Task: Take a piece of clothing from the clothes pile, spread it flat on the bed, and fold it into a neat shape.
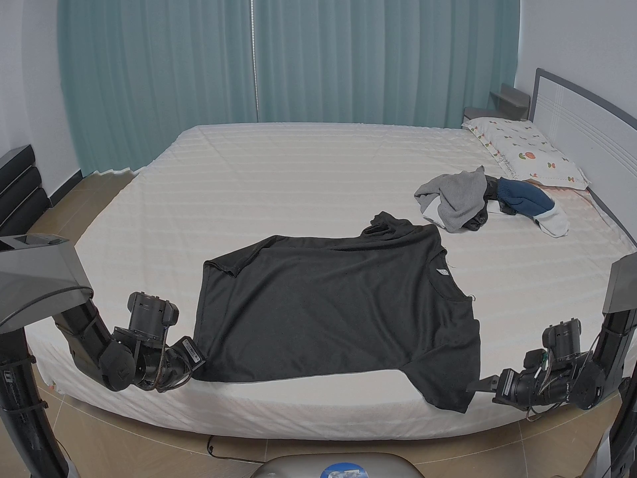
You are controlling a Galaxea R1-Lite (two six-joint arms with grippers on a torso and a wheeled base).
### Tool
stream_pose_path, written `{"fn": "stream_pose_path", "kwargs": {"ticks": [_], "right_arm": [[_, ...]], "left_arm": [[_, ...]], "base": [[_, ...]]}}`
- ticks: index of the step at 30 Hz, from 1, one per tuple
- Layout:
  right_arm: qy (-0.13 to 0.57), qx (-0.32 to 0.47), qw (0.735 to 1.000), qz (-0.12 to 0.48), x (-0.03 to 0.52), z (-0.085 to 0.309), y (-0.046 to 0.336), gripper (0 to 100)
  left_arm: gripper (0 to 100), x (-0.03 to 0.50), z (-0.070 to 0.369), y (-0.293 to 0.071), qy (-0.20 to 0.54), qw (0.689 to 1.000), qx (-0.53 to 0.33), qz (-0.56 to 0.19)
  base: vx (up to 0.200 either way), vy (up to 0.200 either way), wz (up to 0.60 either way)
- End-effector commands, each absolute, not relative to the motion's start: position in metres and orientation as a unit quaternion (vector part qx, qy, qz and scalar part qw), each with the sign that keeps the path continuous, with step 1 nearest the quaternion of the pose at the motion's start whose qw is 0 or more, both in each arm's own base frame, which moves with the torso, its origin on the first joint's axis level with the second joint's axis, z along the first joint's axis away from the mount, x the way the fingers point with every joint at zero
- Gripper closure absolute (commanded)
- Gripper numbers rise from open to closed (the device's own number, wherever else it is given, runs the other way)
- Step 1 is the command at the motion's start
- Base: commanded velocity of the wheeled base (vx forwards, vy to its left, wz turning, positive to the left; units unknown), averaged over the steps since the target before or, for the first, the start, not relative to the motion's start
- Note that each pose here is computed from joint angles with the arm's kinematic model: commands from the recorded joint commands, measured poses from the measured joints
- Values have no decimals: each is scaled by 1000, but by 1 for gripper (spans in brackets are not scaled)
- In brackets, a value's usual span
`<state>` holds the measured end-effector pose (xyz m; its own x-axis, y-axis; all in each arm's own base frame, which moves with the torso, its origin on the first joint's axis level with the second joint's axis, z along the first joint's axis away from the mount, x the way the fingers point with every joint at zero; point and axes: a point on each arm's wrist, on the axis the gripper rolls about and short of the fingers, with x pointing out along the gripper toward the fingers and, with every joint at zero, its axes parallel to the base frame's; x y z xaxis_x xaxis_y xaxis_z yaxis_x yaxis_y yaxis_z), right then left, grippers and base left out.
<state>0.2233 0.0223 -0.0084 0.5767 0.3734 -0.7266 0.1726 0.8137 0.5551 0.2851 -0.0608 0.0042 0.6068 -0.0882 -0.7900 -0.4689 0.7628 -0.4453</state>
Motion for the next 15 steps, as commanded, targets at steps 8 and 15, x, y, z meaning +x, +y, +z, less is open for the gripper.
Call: {"fn": "stream_pose_path", "kwargs": {"ticks": [8,15], "right_arm": [[402,357,840,78,236,20,35,0],[395,365,839,80,236,24,35,0]], "left_arm": [[0,293,31,-44,345,859,-364,104],[0,294,32,-39,348,854,-375,95]], "base": [[0,0,0],[0,143,0]]}}
